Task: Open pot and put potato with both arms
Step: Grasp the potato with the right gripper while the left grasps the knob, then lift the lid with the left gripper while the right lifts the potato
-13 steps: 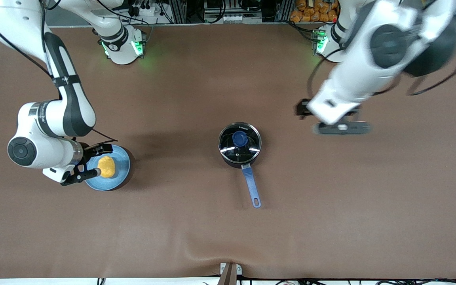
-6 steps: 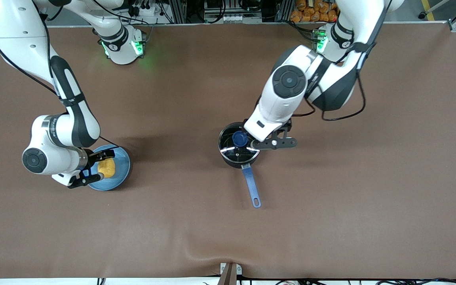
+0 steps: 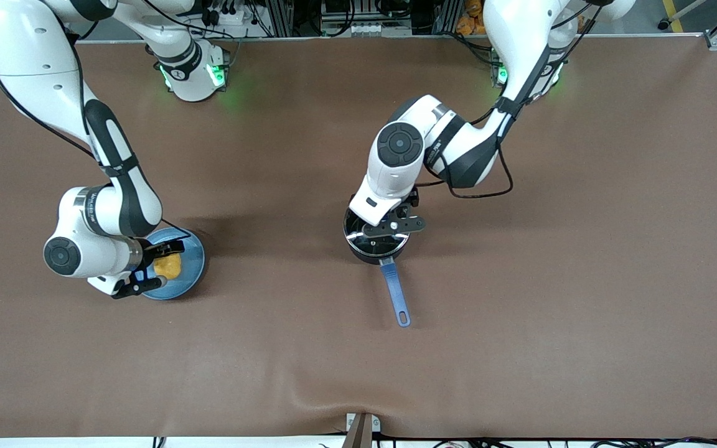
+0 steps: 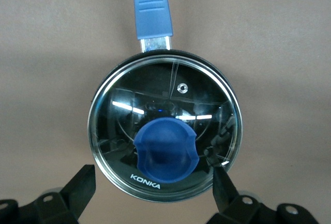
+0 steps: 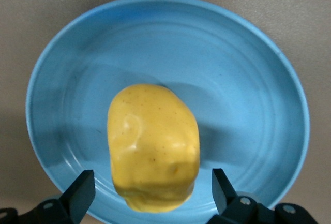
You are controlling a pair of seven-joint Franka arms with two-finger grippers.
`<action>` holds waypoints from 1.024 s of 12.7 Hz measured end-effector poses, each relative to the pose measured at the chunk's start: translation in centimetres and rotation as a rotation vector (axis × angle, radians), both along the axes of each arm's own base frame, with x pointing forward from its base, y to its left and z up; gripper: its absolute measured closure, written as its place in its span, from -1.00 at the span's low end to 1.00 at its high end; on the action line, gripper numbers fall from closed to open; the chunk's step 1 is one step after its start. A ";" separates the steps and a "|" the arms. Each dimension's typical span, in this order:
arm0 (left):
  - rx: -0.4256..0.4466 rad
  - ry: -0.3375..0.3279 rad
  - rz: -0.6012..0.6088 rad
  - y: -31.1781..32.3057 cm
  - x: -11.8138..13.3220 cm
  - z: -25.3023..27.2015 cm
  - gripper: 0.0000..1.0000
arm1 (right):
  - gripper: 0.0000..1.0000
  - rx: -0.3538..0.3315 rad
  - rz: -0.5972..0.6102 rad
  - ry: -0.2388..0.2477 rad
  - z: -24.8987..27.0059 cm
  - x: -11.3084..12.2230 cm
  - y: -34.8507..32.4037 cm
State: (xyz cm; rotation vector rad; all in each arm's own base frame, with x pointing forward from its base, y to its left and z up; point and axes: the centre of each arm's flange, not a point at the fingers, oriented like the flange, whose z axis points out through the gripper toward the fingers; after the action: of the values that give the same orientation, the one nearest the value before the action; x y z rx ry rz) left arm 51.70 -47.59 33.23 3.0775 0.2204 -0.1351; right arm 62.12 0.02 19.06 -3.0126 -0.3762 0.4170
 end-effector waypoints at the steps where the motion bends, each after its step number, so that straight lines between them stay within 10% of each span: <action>1: 0.000 -0.001 0.009 0.0 0.0 0.1 -1.00 | -0.99 0.005 -0.006 -0.002 0.1 0.1 0.0; 5: -0.004 -0.005 0.055 -0.2 0.0 -0.3 -1.00 | -0.18 0.016 -0.016 -0.009 0.3 0.3 0.1; 13: 0.001 -0.030 0.095 -0.4 0.3 -3.2 -1.00 | -0.17 0.077 0.093 -0.073 5.8 3.8 0.7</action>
State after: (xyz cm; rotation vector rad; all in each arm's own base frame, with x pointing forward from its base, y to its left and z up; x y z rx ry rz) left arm 52.05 -47.97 30.07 3.0598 0.3649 -0.0840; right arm 65.91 0.73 24.84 -2.9500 -0.5270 0.2924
